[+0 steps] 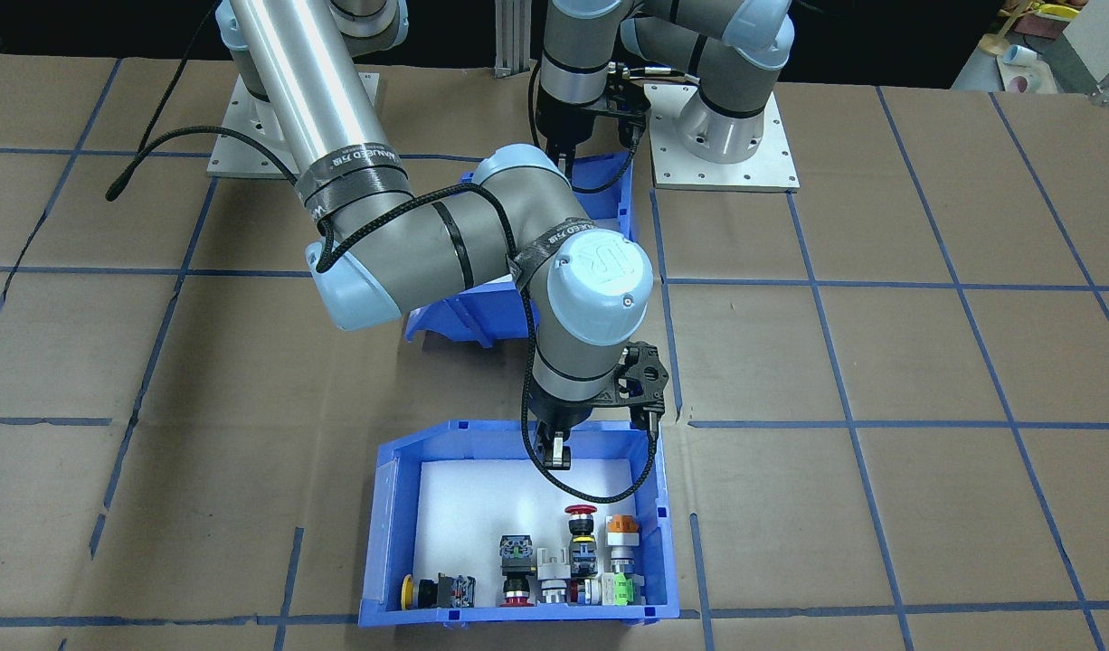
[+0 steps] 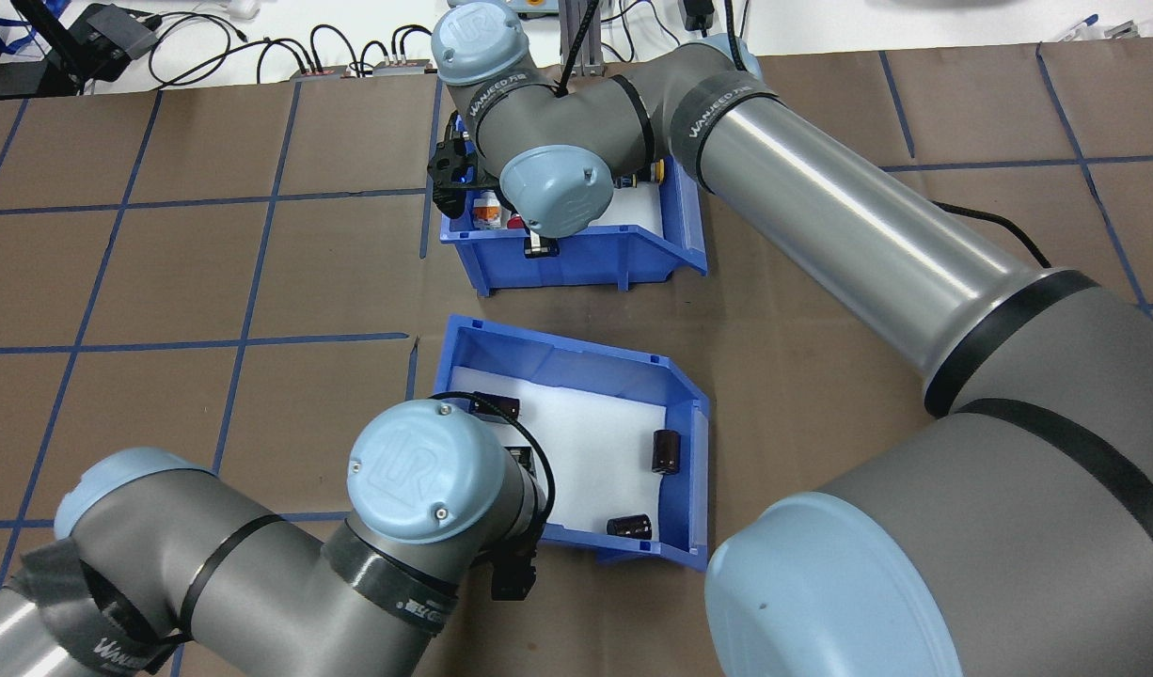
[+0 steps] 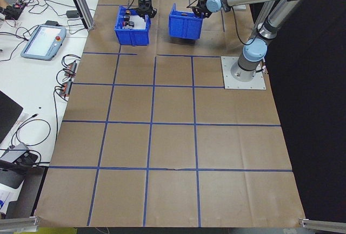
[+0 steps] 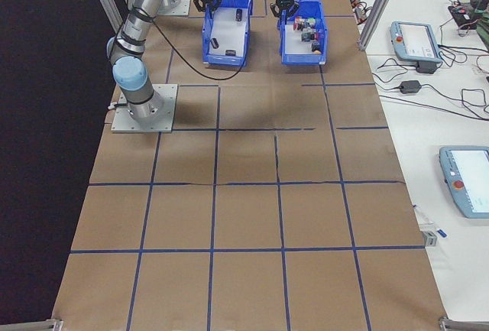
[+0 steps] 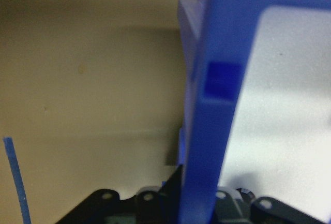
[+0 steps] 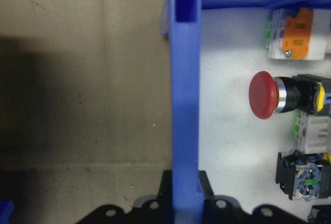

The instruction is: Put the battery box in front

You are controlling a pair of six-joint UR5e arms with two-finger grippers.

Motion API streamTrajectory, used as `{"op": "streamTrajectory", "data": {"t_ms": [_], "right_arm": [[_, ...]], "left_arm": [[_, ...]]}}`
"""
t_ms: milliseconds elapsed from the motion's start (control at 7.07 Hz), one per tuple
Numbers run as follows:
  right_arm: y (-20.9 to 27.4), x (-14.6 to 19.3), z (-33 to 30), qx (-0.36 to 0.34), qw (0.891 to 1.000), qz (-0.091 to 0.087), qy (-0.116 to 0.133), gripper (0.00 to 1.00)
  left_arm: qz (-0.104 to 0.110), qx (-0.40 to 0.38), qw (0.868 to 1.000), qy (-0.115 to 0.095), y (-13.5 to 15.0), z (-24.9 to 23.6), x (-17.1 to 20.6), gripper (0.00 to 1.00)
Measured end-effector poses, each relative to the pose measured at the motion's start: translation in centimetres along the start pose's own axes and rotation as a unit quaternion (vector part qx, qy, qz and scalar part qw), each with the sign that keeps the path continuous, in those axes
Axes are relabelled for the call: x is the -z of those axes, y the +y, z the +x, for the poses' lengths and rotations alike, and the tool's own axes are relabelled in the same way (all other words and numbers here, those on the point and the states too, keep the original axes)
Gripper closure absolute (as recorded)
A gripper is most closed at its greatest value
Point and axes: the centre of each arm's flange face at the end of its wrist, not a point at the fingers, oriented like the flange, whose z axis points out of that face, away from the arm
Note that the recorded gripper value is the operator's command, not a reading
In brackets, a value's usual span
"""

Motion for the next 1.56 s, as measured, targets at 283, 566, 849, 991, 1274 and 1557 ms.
{"op": "streamTrajectory", "data": {"t_ms": [283, 566, 849, 991, 1274, 1557], "right_arm": [[2.5, 3.0, 1.1, 0.007, 1.0, 0.006, 0.022, 0.94], [8.0, 5.8, 3.2, 0.004, 0.999, 0.008, 0.037, 0.94], [15.2, 7.1, 5.4, 0.006, 0.999, 0.004, 0.042, 0.94], [19.3, 7.6, 6.1, 0.008, 0.999, 0.001, 0.043, 0.94], [27.8, 8.1, 6.6, 0.019, 0.999, -0.004, 0.04, 0.94], [35.0, 8.2, 6.3, 0.026, 0.999, -0.009, 0.034, 0.94]], "left_arm": [[-0.009, 0.013, 1.0, -0.002, -1.6, 0.5, 1.0, 1.0], [-0.039, 0.038, 0.999, -0.001, -3.1, 1.6, 2.1, 1.0], [-0.078, 0.06, 0.995, -0.004, -6.3, 3.3, 3.4, 1.0], [-0.097, 0.064, 0.993, -0.004, -8.2, 4.4, 3.9, 1.0], [-0.143, 0.064, 0.988, -0.005, -11.6, 7.2, 3.7, 1.0], [-0.193, 0.06, 0.979, -0.011, -13.5, 11.4, 2.7, 1.0]]}}
